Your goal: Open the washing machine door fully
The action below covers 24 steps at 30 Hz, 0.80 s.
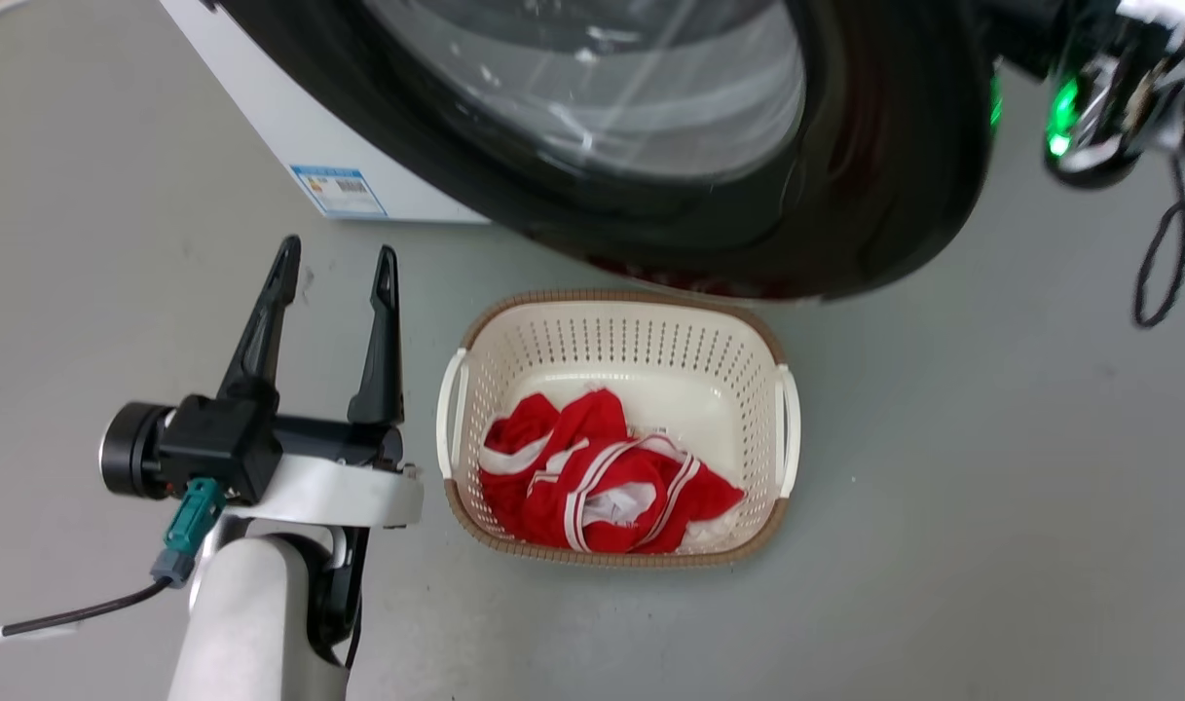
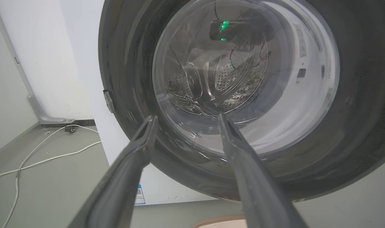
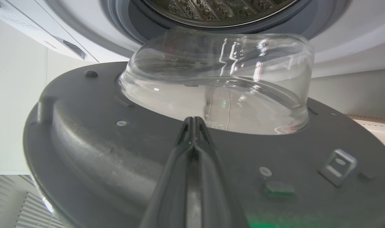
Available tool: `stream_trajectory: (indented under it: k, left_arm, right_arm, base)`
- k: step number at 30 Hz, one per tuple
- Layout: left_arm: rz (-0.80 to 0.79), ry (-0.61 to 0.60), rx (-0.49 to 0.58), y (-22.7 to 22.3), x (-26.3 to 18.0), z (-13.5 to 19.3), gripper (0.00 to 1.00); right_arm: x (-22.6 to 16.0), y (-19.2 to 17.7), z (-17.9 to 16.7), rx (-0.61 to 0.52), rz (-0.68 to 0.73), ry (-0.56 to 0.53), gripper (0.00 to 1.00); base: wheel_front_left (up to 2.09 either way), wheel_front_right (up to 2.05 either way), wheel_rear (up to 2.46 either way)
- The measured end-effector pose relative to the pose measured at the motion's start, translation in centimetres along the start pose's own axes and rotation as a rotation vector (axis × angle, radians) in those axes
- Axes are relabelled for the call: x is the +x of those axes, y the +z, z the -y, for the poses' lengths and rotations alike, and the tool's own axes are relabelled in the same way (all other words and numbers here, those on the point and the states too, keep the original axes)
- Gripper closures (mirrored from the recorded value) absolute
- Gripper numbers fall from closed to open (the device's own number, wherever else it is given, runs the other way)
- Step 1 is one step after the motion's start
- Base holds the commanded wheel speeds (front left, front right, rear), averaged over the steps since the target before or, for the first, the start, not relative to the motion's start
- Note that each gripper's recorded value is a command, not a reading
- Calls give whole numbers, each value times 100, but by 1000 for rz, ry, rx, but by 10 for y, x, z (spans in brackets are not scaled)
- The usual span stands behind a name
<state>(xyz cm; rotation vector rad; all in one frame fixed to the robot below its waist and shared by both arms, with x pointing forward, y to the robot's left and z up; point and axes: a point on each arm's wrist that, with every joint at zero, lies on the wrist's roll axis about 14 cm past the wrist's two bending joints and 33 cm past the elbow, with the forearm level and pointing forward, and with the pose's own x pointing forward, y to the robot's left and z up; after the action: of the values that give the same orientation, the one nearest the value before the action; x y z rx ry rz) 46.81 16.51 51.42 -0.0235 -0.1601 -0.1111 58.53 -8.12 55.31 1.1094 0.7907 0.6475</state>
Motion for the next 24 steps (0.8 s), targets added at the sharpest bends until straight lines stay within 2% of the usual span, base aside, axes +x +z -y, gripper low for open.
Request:
stream_trajectory:
  k: [12,24]
  left_arm:
    - [22,-22,13,27,-36,10,0]
    - [40,-39,14,40,-55,17,0]
  right_arm:
    - [-16,-79,-29,-14,-120,55,100]
    - [-13,-146,-51,-33,-256,130,100]
  base:
    - [0,0,0]
    - [0,0,0]
